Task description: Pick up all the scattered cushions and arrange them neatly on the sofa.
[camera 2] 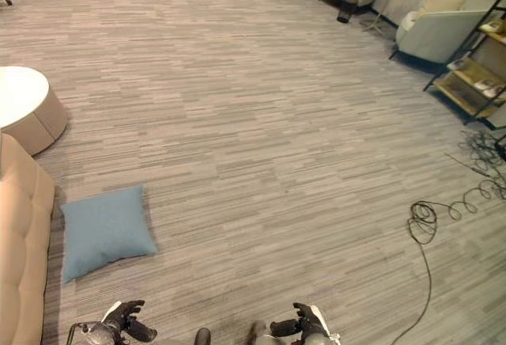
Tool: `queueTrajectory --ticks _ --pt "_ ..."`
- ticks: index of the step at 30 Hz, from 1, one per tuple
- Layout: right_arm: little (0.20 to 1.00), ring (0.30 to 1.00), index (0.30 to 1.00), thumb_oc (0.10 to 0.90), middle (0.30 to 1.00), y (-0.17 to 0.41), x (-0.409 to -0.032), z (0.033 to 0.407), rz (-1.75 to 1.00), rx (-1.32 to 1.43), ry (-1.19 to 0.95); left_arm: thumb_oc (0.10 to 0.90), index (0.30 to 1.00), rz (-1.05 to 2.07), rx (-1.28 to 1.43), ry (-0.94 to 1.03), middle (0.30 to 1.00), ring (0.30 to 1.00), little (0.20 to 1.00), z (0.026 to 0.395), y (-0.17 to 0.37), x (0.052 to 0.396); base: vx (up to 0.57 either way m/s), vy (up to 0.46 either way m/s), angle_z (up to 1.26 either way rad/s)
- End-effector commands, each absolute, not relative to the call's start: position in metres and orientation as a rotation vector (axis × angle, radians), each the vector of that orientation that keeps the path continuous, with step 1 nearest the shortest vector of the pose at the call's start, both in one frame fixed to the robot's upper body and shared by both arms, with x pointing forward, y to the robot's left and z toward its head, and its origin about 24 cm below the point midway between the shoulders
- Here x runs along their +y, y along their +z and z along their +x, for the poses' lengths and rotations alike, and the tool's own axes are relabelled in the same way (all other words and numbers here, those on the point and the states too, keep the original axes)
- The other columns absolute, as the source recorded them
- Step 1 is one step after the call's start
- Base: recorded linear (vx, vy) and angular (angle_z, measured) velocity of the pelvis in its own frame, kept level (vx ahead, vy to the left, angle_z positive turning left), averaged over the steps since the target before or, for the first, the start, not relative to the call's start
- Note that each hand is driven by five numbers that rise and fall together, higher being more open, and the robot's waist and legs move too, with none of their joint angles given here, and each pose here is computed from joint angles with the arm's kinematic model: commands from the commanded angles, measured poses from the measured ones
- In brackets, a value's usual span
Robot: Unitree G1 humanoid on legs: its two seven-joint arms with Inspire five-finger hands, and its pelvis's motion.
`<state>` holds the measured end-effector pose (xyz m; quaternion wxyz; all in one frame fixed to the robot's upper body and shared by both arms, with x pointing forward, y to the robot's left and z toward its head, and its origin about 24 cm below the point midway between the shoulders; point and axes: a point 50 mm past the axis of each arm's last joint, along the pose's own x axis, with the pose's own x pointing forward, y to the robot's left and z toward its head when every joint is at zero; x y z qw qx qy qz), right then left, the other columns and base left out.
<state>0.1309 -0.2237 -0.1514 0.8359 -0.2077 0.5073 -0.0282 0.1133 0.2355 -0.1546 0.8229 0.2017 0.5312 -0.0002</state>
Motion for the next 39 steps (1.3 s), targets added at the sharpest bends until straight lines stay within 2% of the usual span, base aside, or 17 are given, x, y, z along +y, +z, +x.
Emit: queueTrajectory --ticks 1,5,11,18,27,33,35,39 --pt "0.9 0.9 0.9 0.8 0.9 -0.148 -0.25 0.124 -0.518 1.103 -0.098 0.8 0.9 0.421 1.036 -0.002 0.9 0.9 0.9 0.132 -0.148 0.233 0.22 -0.08 0.85" --pt "0.9 0.9 0.9 0.8 0.9 -0.151 -0.255 0.109 -0.526 1.146 -0.102 0.8 0.9 0.404 1.047 -0.015 0.9 0.9 0.9 0.129 -0.151 0.225 0.42 -0.185 0.96" --pt "0.9 0.9 0.9 0.8 0.9 -0.145 -0.259 0.124 -0.51 1.098 -0.144 0.8 0.9 0.406 0.958 -0.031 0.9 0.9 0.9 0.154 -0.14 0.223 0.17 -0.166 0.6" --pt "0.9 0.9 0.9 0.8 0.9 -0.143 -0.26 0.128 -0.498 1.076 -0.179 0.8 0.9 0.42 0.967 -0.043 0.9 0.9 0.9 0.154 -0.142 0.22 0.22 -0.017 0.07" --pt "0.9 0.9 0.9 0.8 0.9 -0.148 -0.237 0.132 -0.517 1.067 -0.057 0.8 0.9 0.401 1.02 0.056 0.9 0.9 0.9 0.137 -0.142 0.246 0.29 0.14 0.18" --pt "0.9 0.9 0.9 0.8 0.9 -0.143 -0.239 0.144 -0.508 1.024 -0.063 0.8 0.9 0.415 1.01 0.049 0.9 0.9 0.9 0.14 -0.142 0.244 0.19 0.025 0.94" --pt "0.9 0.9 0.9 0.8 0.9 -0.143 -0.252 0.134 -0.504 1.058 -0.106 0.8 0.9 0.439 1.01 -0.02 0.9 0.9 0.9 0.143 -0.144 0.231 0.27 -0.164 1.74" --pt "0.9 0.9 0.9 0.8 0.9 -0.143 -0.255 0.13 -0.524 1.067 -0.102 0.8 0.9 0.431 1.029 -0.028 0.9 0.9 0.9 0.137 -0.148 0.226 0.11 -0.142 1.83"
